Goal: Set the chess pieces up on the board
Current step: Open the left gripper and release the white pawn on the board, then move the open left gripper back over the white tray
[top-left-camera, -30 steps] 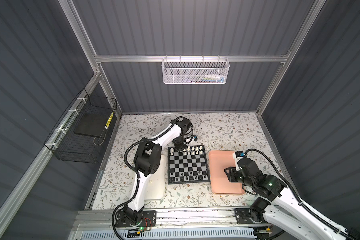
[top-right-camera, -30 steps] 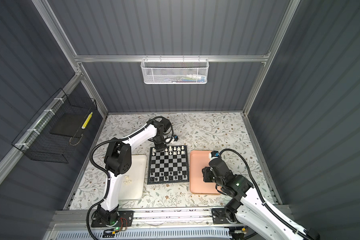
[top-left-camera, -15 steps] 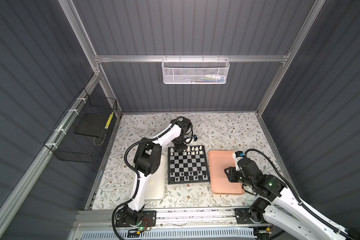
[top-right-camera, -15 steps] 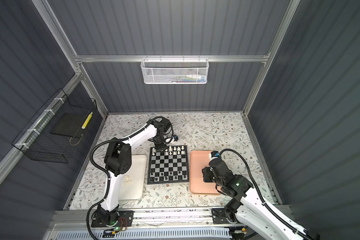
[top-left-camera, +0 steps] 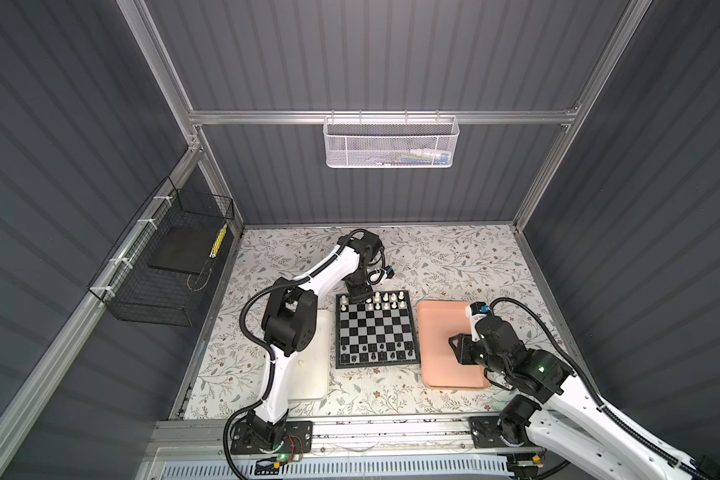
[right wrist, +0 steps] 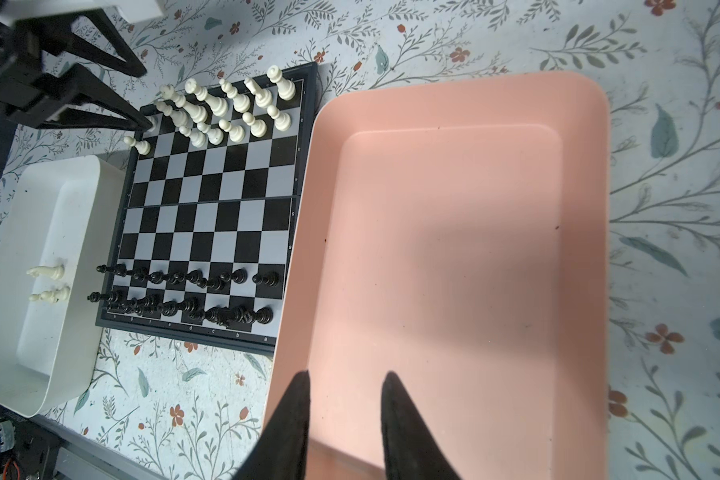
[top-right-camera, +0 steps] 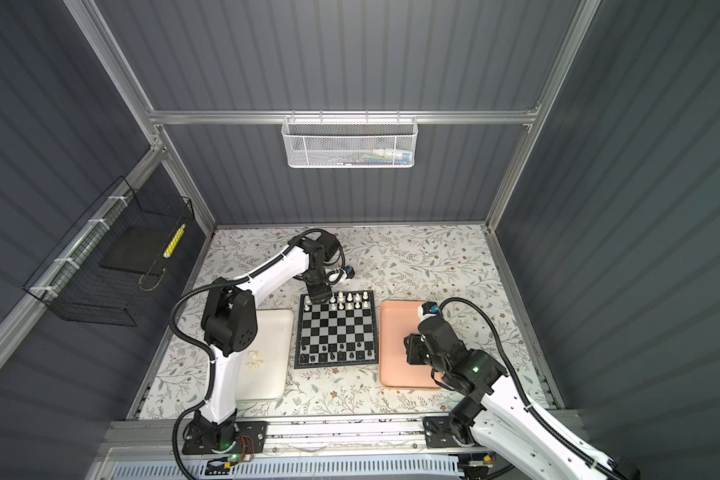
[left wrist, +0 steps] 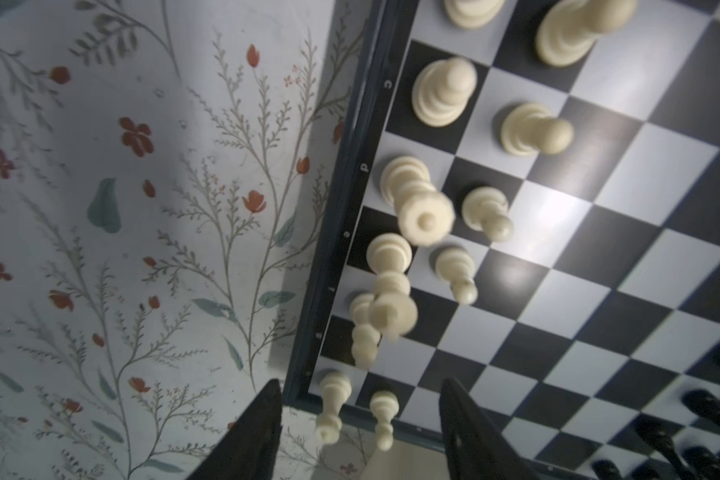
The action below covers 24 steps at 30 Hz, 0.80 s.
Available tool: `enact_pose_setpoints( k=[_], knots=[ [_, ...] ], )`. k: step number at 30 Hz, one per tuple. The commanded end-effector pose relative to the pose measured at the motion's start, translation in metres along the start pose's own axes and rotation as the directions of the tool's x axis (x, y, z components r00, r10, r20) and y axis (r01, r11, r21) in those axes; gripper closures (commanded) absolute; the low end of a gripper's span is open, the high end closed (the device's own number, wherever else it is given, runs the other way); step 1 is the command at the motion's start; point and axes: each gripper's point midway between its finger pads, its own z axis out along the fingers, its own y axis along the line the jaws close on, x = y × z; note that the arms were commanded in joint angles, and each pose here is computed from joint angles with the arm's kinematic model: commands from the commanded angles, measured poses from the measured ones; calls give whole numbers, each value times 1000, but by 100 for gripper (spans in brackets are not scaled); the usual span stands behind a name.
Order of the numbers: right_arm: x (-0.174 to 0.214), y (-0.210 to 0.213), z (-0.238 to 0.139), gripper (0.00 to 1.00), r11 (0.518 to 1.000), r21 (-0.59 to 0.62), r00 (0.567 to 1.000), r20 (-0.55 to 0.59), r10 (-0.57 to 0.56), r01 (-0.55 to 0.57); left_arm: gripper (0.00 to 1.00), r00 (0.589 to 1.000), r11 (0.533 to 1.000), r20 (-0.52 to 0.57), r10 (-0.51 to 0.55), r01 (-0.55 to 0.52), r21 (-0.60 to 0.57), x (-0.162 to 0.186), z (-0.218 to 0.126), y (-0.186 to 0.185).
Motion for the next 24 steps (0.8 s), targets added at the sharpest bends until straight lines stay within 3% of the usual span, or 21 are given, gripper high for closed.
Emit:
enact_pose_setpoints(
  k=[1, 8, 15, 19, 24],
  knots=[
    [-1, -3, -1, 68, 1000, 12, 1000, 11, 1, -1, 37, 999, 1000, 28, 15, -14, -28, 7, -41, -7],
    [-2, -3, -2, 68, 1000, 12, 1000, 13, 5, -5, 35, 1000, 1000, 6, 1, -1, -29, 45, -78, -31],
    [-5, 0, -3, 68, 1000, 3, 1000, 15, -7, 7, 32, 995, 995, -3, -98, 97, -23, 115, -108, -70],
    [-7, 5, -2, 68, 1000, -8, 1000, 5, -12, 12, 30, 981, 981, -3, -195, 195, 13, 168, -104, -87],
    [-11, 14, 0, 68, 999, -47, 1000, 4, 4, -4, 26, 965, 965, 3, -261, 261, -12, 204, -85, -104]
  ],
)
